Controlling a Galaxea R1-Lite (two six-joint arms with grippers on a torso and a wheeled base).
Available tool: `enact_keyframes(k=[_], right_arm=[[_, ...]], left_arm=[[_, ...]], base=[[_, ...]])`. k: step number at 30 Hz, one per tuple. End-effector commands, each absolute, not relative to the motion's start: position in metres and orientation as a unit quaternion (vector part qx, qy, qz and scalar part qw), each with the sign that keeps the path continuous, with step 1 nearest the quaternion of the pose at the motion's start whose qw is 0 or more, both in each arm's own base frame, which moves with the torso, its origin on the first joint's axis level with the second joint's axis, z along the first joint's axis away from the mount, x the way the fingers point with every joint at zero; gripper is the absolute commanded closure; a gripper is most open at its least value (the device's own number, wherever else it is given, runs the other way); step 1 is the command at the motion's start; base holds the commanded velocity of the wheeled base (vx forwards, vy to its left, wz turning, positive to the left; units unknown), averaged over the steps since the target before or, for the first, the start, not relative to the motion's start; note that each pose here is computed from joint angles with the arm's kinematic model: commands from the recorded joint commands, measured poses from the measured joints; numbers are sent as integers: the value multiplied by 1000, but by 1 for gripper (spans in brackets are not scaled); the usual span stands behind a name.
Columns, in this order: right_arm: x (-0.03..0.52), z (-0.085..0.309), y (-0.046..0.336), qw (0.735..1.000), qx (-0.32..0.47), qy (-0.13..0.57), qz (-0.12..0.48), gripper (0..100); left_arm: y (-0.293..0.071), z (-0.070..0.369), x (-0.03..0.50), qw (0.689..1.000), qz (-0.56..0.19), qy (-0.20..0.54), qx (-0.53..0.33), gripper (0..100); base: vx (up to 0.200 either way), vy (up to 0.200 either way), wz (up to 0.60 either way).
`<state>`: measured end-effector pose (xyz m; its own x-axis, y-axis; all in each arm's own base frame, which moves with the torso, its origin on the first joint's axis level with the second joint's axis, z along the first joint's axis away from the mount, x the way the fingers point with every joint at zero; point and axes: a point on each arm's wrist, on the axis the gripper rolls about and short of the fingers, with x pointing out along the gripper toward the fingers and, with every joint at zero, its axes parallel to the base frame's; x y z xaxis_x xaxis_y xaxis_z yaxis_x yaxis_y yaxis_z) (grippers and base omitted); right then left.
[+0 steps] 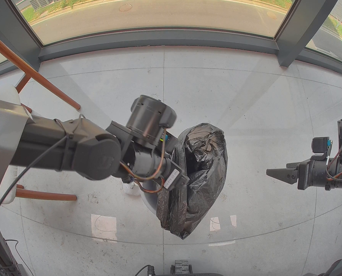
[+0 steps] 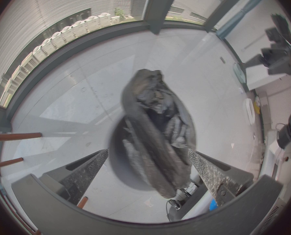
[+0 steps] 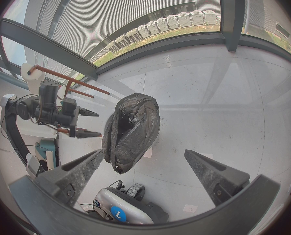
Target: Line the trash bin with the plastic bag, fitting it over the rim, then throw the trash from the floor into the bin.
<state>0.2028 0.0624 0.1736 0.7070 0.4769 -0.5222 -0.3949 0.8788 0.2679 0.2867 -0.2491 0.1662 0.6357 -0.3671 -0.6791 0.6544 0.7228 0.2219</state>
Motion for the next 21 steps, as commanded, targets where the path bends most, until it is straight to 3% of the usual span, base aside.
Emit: enact_keyframes(k=[1,21], right_arm=[[200,173,62,922,68,300,238,0],[197,172,61,921,69,303,237,0]], left_arm=[[-259,163,273,866,-308,312,239,0],[-284,106,296,845,-304,357,256,0]], base=[[0,0,0],[0,0,0]])
